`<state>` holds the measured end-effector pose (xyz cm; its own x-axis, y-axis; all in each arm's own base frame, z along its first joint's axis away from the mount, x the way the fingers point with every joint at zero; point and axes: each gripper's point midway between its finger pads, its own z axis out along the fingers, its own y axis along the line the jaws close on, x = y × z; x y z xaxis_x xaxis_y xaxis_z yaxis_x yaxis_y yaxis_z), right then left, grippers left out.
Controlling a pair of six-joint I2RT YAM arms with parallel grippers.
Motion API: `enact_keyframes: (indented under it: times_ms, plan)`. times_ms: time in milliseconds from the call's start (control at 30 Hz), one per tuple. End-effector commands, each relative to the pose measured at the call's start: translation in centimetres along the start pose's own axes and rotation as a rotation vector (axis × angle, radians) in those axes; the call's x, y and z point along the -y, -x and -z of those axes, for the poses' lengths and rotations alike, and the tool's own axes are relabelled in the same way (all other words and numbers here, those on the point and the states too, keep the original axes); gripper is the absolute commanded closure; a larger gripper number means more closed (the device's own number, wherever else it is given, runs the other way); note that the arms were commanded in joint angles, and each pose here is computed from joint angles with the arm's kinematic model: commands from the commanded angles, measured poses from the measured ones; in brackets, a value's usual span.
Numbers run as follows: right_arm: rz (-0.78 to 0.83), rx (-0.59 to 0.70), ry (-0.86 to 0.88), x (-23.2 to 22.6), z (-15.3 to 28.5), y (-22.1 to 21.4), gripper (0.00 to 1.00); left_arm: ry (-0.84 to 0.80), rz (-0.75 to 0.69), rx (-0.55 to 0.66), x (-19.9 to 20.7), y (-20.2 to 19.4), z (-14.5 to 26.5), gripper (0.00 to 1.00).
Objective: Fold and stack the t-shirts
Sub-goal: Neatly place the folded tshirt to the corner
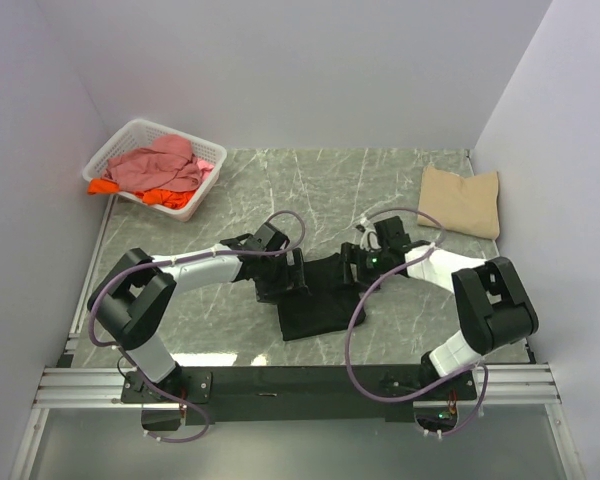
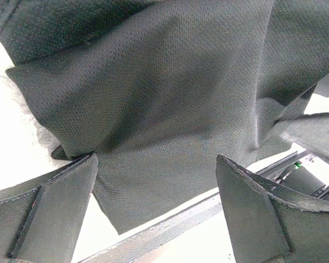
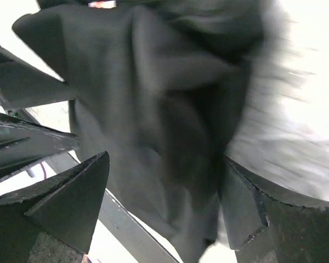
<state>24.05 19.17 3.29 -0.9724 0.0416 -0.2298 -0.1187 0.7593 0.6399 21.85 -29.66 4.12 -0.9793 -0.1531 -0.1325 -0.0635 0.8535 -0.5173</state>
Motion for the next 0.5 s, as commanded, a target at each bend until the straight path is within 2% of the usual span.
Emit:
enact_keyframes:
  times_ms: [0, 200, 300, 400, 467]
  plan:
    - [0.028, -0.064, -0.104, 1.6, -2.2, -2.5, 0.15, 0.029, 0.001, -0.020, -1.2, -0.7, -1.2, 0.04]
    - [0.031, -0.097, -0.120, 0.6, -4.0, -3.9, 0.16, 0.027, 0.000, -0.019, -1.2, -0.6, -1.2, 0.04]
    - [0.042, -0.113, -0.120, 0.1, -4.6, -4.0, 0.19, 0.020, 0.001, -0.013, -0.9, -0.5, -1.2, 0.04]
    - [0.063, -0.132, -0.133, -0.3, -5.1, -4.1, 0.25, 0.016, -0.004, -0.011, -0.7, -0.2, -1.2, 0.04]
    - [0.056, -0.137, -0.146, -0.2, -5.4, -4.2, 0.35, 0.018, -0.004, -0.012, -0.7, -0.2, -1.3, 0.04]
